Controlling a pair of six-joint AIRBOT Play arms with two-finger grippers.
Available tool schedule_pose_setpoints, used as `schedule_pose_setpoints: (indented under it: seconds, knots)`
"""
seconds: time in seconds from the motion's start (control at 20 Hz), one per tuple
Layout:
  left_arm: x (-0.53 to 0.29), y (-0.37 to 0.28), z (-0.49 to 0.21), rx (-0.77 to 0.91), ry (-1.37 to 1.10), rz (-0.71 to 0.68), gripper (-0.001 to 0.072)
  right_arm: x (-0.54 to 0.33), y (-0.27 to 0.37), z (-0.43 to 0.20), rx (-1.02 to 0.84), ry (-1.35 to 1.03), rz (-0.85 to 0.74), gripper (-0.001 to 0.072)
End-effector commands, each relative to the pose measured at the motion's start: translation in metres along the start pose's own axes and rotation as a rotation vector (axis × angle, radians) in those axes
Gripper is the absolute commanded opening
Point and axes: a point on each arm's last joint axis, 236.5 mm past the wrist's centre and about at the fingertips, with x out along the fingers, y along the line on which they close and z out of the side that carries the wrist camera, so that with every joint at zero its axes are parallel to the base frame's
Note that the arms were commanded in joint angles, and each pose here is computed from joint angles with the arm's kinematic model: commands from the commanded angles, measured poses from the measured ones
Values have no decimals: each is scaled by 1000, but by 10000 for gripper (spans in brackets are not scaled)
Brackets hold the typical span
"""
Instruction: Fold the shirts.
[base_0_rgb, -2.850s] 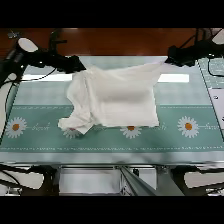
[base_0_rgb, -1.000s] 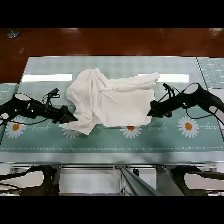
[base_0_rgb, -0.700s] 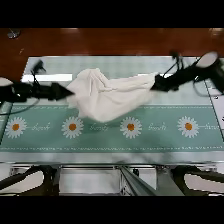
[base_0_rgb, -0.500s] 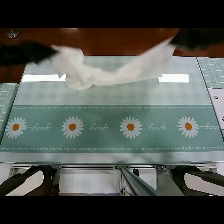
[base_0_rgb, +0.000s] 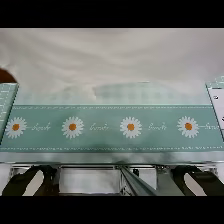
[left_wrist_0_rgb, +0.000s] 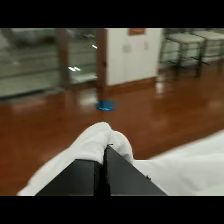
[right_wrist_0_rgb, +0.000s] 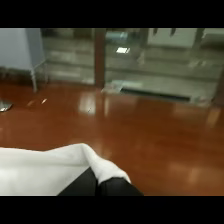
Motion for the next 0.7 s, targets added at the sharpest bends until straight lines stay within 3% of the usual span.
schedule_pose_setpoints:
  seconds: [0.0, 0.25, 0.5, 0.65]
  knots:
    - [-58, -6, 9, 95, -26, 163, 31, -63, 2, 7, -40, -64, -81, 16]
    - [-43, 6, -39, -15, 126, 156, 31, -27, -7, -55, 38, 166, -67, 16]
    - [30, 33, -175, -272, 412, 17, 31, 61, -32, -179, 173, 471, -52, 16]
    - [82, 66, -268, -414, 490, 39, 31, 118, -59, -265, 255, 613, -97, 16]
